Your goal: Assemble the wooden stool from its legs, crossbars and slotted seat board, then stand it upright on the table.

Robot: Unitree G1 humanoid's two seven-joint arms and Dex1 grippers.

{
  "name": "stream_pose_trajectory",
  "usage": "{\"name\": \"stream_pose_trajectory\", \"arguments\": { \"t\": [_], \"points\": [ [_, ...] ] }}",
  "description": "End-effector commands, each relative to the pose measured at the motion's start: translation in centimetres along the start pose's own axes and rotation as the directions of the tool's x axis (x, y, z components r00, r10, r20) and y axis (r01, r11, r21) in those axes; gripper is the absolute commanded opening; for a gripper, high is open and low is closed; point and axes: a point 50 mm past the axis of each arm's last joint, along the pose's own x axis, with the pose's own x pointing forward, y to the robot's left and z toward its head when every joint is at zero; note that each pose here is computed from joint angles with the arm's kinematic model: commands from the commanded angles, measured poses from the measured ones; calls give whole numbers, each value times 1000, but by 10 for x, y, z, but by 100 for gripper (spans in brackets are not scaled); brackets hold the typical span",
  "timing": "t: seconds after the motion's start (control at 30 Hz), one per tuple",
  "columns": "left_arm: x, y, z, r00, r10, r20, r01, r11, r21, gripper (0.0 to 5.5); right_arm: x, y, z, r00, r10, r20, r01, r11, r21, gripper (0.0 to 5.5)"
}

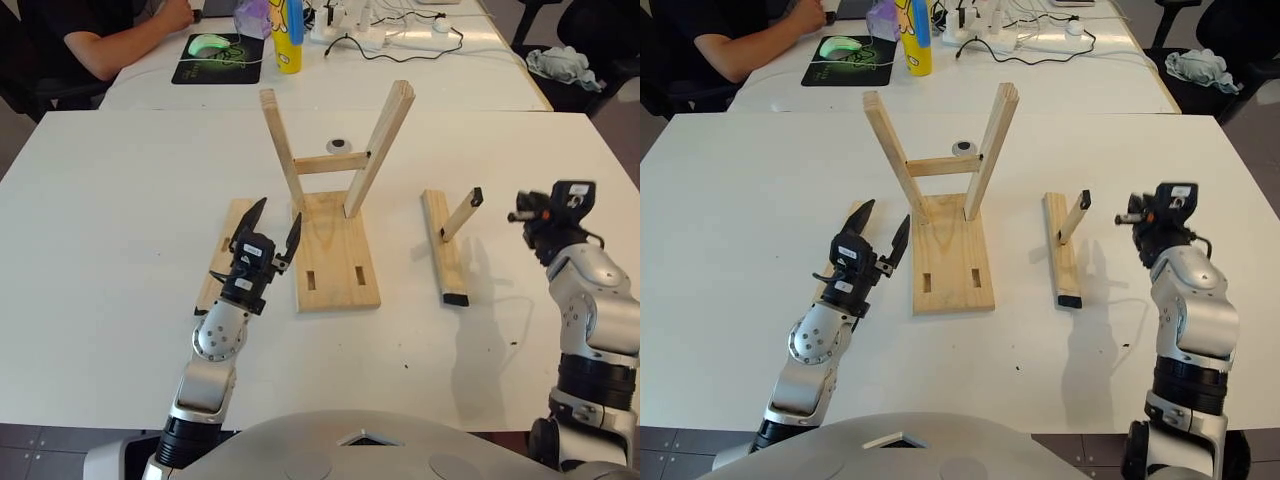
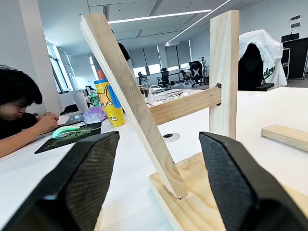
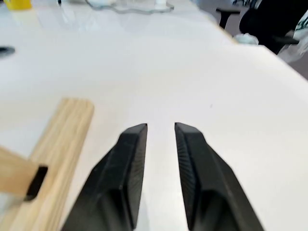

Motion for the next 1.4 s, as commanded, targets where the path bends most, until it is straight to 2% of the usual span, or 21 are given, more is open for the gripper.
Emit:
{"name": "stream_pose_trajectory", "arguments": {
  "t": [0.03, 0.23, 0.53, 0.7, 0.83, 1.1, 1.4],
  "points": [
    [-2, 1, 3, 1000, 17, 13, -17, 1000, 19, 308, -6, 15, -13, 980, 130, -149, -131, 991, 3, 170],
    [-9, 9, 4, 998, 60, -1, -60, 997, 40, 308, -15, 24, -6, 949, 217, -229, -216, 976, 31, 255],
    [-18, 1, 4, 998, 62, -29, -61, 998, 24, 308, -17, 31, 9, 942, 260, -211, -250, 965, 73, 386],
    [-14, 2, 4, 998, 51, -25, -50, 998, 23, 308, -20, 55, 5, 916, 318, -244, -303, 948, 95, 390],
    [-8, 5, 6, 1000, 24, -11, -24, 999, 28, 308, -19, 63, -6, 920, 283, -272, -268, 959, 92, 390],
    [-3, 10, 8, 1000, -12, -2, 12, 999, 38, 308, -17, 49, -35, 934, 127, -333, -154, 986, -57, 390],
    [-4, 6, 6, 1000, 1, -7, -1, 1000, 29, 308, -6, 46, -30, 942, 149, -301, -185, 978, -95, 390]
  ]
}}
